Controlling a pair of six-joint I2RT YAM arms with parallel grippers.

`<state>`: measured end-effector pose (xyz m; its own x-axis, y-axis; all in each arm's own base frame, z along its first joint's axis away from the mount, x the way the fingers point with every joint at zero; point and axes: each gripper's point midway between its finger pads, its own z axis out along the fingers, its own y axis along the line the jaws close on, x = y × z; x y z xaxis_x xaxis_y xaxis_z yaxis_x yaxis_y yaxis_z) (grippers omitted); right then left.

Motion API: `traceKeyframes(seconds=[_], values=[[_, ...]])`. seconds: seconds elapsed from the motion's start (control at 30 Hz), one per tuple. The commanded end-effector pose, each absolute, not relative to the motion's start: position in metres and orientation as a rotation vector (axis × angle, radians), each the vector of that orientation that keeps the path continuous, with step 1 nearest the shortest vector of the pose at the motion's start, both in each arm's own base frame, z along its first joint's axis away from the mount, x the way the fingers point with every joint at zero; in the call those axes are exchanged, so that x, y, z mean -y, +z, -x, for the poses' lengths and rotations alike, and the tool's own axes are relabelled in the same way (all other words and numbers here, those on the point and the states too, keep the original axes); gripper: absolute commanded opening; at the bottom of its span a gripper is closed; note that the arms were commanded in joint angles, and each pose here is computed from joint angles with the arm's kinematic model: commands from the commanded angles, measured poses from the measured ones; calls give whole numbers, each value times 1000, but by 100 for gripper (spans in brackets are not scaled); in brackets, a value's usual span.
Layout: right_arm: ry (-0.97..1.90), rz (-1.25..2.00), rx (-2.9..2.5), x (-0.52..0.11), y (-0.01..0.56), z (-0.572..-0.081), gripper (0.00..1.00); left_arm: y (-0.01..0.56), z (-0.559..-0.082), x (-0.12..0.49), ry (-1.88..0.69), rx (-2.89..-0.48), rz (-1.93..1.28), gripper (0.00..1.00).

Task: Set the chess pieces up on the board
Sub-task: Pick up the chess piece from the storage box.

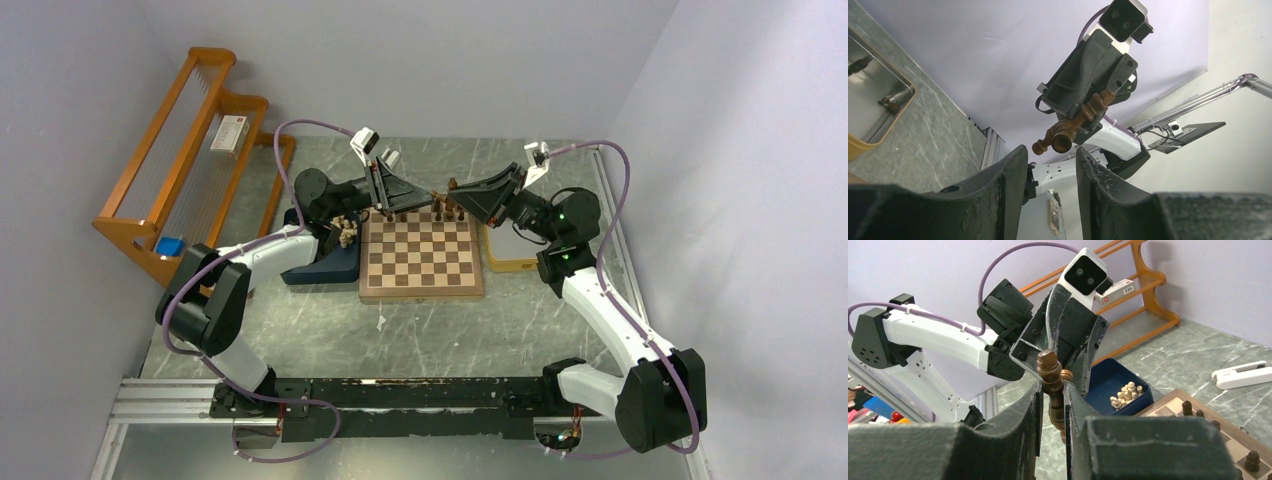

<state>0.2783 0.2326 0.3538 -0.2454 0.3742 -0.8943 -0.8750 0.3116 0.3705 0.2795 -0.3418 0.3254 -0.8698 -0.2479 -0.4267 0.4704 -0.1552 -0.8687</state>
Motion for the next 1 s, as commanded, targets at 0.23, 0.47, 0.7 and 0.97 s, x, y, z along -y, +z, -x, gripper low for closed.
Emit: traceKeyframes(seconds=[0.23,0.47,0.7,0.97], values=[[1271,539,-1340,-237,350,-276,10,351,-266,340,-2098,-1519,-368,45],[1267,541,-1363,-239,344,-279,10,352,-264,339,-2115,-1507,-372,38],[1265,542,-1375,-240,341,-280,10,348,-264,340,-2123,-1515,-374,34],[1259,543,-1386,-240,339,-282,10,340,-265,341,-2122,-1538,-374,25]])
